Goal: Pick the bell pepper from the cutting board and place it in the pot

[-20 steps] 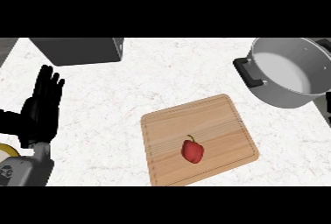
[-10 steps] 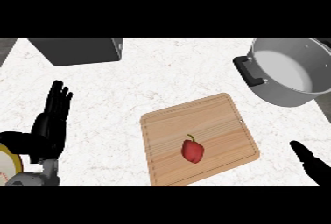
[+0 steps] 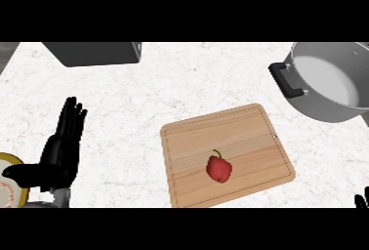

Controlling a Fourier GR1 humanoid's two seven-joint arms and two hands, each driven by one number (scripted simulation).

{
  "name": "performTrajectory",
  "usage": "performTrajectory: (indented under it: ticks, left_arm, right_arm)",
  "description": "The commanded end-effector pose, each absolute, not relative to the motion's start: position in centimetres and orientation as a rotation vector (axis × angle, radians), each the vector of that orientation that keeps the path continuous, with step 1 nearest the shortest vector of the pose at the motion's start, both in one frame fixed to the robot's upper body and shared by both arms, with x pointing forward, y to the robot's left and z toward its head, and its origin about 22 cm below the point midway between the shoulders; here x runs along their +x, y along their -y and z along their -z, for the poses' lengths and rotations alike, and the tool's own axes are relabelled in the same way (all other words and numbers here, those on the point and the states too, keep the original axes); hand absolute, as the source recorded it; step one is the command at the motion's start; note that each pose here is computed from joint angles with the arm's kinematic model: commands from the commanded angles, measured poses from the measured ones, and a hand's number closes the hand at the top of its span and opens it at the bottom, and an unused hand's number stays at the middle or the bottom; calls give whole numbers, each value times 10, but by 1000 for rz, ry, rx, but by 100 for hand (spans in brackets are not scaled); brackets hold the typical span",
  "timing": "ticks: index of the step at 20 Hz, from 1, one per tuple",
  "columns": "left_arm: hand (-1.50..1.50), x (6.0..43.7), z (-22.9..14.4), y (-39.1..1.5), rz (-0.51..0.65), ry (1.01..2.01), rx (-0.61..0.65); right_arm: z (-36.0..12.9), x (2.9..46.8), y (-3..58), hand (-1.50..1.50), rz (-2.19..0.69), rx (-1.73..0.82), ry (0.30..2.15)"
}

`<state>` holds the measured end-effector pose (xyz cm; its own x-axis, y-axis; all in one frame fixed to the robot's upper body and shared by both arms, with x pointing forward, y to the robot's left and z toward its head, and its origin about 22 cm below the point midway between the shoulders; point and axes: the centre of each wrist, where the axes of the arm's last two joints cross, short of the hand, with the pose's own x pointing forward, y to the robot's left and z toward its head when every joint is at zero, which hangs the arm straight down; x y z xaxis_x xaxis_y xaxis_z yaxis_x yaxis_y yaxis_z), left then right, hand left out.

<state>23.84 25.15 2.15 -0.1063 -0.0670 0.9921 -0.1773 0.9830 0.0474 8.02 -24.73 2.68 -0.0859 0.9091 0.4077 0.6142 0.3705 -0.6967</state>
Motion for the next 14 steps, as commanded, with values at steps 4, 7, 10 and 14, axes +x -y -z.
performTrajectory:
  ticks: [4, 7, 10, 14]
  left_arm:
    - [0, 235, -19, -238, -63, 1700, 144]
    - [0, 231, -12, -235, -65, 1717, 137]
    - [0, 235, -16, -235, -44, 1721, 137]
    - [0, 236, -14, -229, -53, 1713, 131]
  right_arm:
    - [7, 34, 202, -150, -518, -1364, 1402]
    - [10, 30, 186, -150, -541, -1373, 1350]
    - [9, 38, 171, -150, -531, -1373, 1301]
    - [0, 51, 151, -150, -552, -1380, 1217]
